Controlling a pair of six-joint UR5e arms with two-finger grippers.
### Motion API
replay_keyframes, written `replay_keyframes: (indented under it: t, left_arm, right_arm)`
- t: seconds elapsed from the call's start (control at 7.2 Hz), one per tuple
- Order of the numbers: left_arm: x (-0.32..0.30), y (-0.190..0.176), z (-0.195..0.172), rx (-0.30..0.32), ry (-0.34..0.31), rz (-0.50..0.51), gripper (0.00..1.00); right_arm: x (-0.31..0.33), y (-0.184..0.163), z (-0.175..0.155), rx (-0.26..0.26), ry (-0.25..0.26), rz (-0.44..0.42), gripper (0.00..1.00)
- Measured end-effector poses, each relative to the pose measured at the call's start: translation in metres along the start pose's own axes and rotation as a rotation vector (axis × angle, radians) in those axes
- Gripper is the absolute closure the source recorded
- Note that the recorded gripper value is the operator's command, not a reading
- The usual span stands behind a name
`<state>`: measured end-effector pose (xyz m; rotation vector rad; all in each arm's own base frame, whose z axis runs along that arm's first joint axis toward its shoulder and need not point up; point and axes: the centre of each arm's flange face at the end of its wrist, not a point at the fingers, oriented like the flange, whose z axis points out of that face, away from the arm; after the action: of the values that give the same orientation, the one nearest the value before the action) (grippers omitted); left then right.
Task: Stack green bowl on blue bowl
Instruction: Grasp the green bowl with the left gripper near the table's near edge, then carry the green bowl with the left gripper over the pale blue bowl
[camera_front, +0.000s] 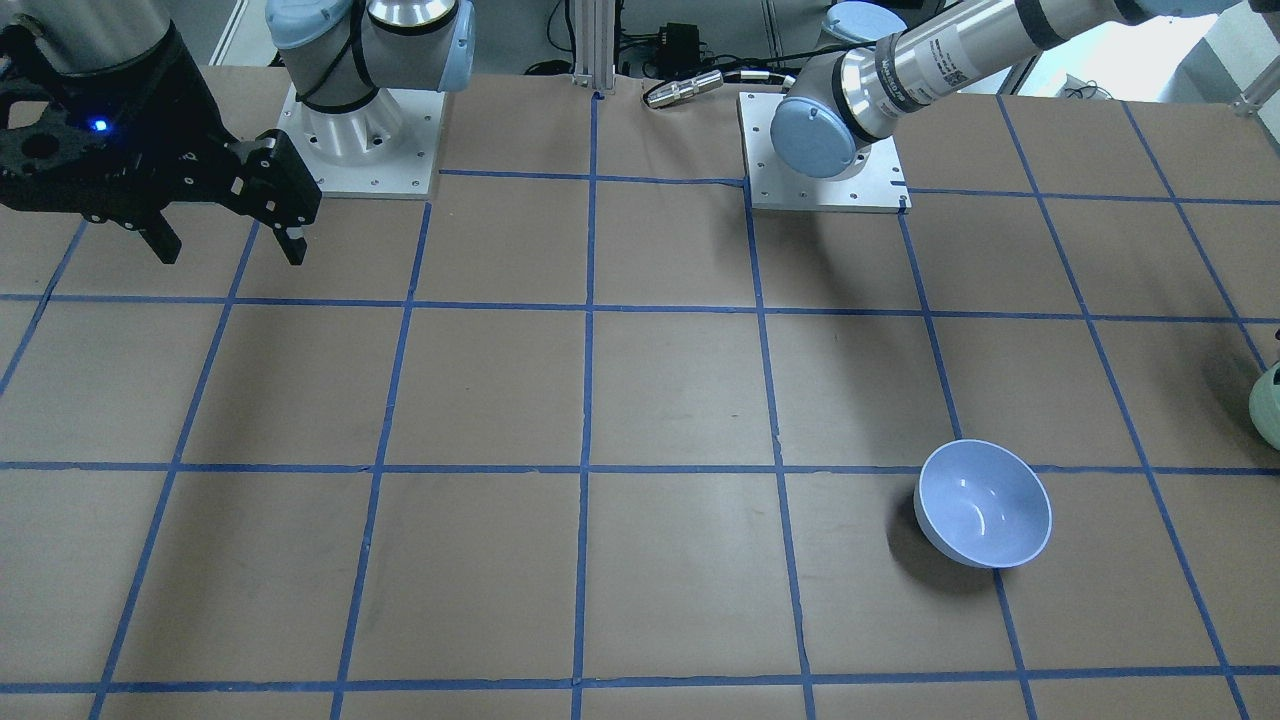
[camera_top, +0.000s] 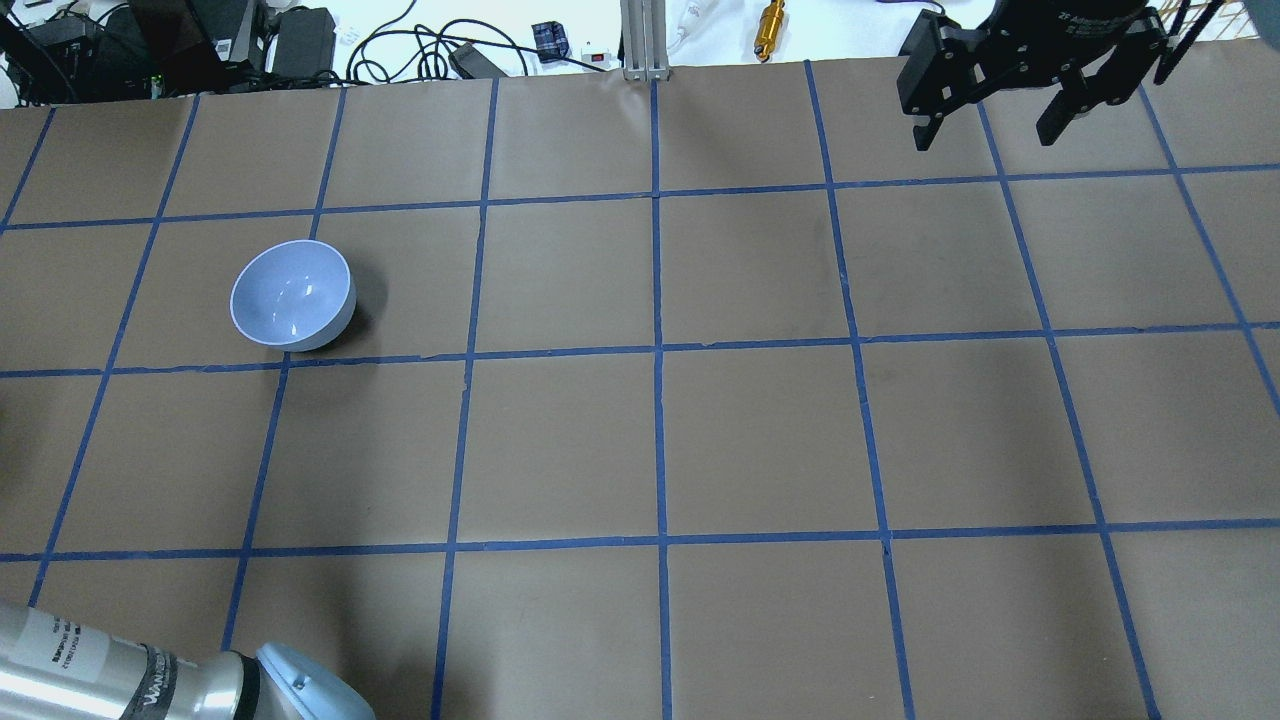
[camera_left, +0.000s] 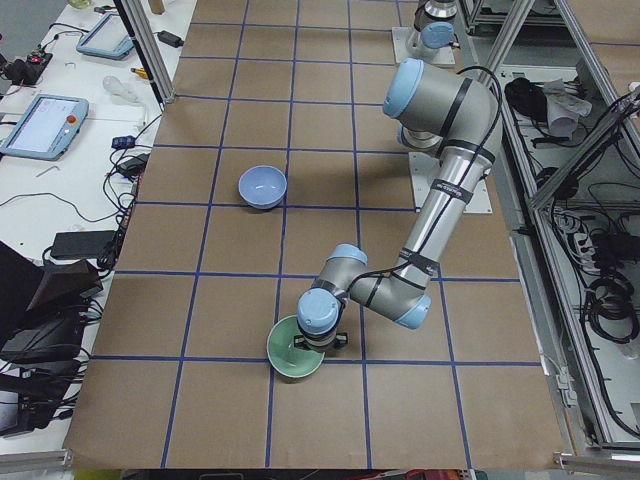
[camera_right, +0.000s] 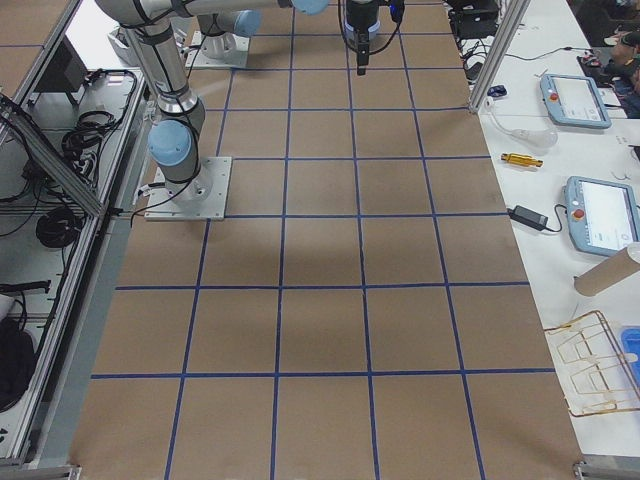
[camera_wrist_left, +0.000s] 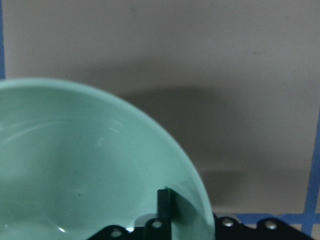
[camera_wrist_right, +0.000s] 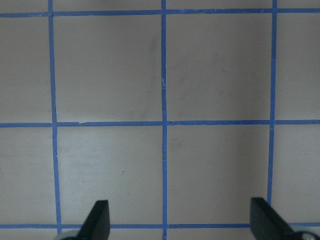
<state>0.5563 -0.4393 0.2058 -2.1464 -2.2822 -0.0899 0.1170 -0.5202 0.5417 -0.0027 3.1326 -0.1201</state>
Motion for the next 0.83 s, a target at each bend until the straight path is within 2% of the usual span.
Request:
replay_keyframes:
  t: [0.14,0.42,0.69,0.83]
  left_arm:
    - [0.0,-0.001,-0.016,-0.017,-0.007,-0.001,1.0]
    - [-0.005,-0.023,-0.076,-0.048,-0.029,0.002,1.0]
    - [-0.031,-0.083,-0.148,-0.078,-0.062,0.028,1.0]
    - [-0.047,-0.125,-0.18,-0.087,-0.084,0.044,1.0]
  right_arm:
    - [0.0,0.0,0.0,0.0,0.0,0.0,0.0]
    - [0.0,0.0,0.0,0.0,-0.001,0.0,0.0]
    - [0.0,0.0,-0.001,0.001,-0.001,0.0,0.0]
    - [0.0,0.0,0.0,0.001,-0.001,0.0,0.0]
